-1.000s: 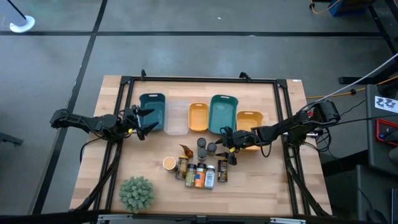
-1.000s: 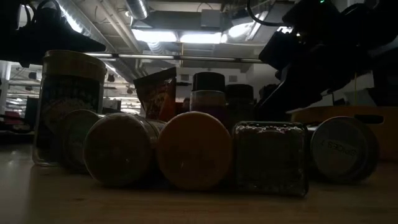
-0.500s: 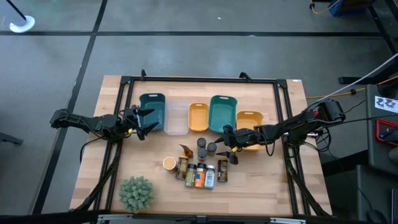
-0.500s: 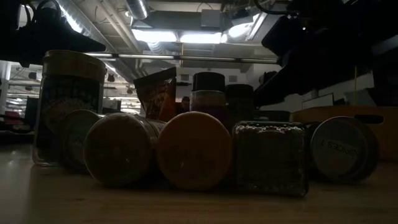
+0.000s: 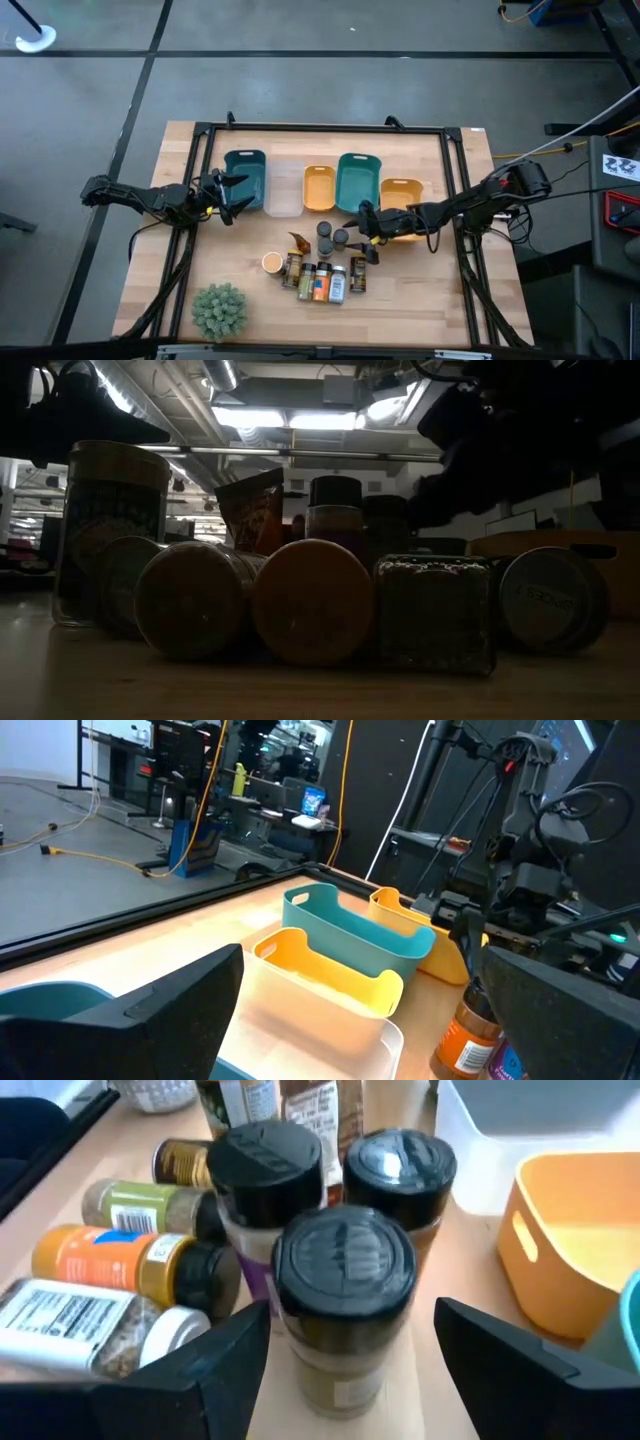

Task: Sort spices by type
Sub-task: Put the black seasoning bottle into the green bin

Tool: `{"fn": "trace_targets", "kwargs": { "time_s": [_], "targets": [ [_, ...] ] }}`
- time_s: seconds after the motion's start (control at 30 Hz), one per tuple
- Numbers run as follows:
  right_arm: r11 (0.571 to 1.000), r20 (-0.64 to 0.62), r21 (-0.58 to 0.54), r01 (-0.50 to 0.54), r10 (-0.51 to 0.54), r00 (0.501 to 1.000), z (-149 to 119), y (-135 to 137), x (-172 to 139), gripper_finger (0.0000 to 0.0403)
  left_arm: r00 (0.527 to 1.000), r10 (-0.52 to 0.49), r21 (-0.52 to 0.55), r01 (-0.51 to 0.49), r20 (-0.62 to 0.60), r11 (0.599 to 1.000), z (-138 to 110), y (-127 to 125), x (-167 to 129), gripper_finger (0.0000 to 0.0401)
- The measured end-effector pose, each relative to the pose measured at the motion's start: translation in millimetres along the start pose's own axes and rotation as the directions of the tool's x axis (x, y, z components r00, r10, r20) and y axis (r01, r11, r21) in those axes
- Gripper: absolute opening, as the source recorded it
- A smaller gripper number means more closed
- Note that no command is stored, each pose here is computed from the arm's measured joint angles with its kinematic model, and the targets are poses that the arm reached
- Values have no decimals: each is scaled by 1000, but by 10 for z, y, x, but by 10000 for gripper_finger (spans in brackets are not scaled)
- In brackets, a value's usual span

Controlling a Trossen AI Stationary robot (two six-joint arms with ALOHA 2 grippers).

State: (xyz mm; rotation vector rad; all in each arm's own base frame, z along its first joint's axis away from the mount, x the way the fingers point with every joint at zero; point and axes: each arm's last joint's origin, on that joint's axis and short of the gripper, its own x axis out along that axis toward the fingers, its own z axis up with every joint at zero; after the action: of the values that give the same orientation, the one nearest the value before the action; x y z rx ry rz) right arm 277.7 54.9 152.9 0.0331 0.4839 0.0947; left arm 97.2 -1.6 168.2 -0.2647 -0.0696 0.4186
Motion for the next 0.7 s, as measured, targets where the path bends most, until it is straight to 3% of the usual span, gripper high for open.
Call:
{"fn": "trace_targets", "kwargs": {
  "time_s": [0.7],
  "targets": [
    [1000, -5, -5, -5, 5, 1000, 52, 28, 257, 280, 1000, 0, 1, 0, -2, 1000, -1, -1, 1, 389]
  ]
}}
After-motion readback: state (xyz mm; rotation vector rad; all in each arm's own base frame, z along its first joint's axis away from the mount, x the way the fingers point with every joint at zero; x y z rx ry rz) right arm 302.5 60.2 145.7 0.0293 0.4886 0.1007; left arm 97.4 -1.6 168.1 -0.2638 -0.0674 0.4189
